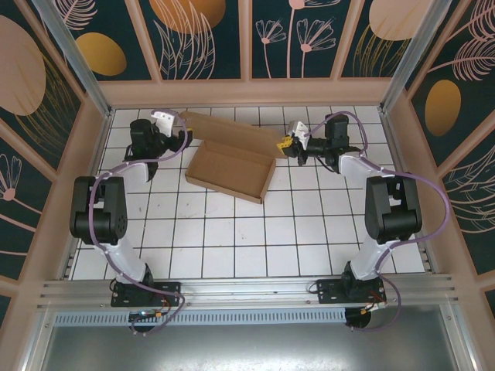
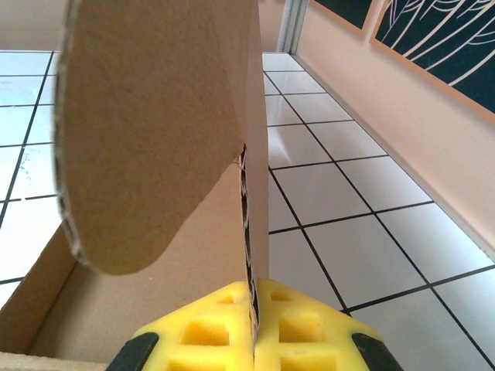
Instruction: Fold the paper box
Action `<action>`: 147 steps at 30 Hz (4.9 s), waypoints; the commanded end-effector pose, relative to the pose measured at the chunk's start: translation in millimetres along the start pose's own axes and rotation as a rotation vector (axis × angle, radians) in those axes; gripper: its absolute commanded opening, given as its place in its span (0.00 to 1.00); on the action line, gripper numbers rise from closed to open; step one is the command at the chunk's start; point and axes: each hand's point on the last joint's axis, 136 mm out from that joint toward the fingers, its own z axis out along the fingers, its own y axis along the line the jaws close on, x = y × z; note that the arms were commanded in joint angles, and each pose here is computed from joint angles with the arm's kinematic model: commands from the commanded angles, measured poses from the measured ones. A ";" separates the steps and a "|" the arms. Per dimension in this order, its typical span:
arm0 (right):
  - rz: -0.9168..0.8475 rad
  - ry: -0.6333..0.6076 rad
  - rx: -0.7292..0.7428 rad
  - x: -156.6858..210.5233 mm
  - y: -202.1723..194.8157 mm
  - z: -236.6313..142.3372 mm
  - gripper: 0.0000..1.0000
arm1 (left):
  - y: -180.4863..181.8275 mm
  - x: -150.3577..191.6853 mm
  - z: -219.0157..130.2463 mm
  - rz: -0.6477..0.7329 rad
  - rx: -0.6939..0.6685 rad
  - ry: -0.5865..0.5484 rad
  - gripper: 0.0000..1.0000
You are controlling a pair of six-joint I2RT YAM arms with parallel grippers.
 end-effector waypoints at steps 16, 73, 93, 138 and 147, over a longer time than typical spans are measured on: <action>0.188 0.039 0.070 18.1 -27.1 6.6 0.00 | -30.6 -12.7 23.9 0.182 0.301 -0.005 0.00; 0.833 -0.293 0.884 -1.9 21.9 10.9 0.00 | -140.9 39.5 -66.0 -0.581 -0.095 -0.049 0.00; 0.856 -0.260 0.936 35.3 63.4 17.9 0.00 | -153.1 84.2 -89.9 -0.604 -0.083 0.021 0.00; 0.871 -0.017 0.931 106.4 114.7 35.0 0.00 | -155.9 134.1 -111.2 -0.696 -0.112 0.151 0.00; 0.913 0.027 0.861 114.4 101.2 45.6 0.00 | -153.5 116.0 -95.9 -0.688 -0.125 0.136 0.00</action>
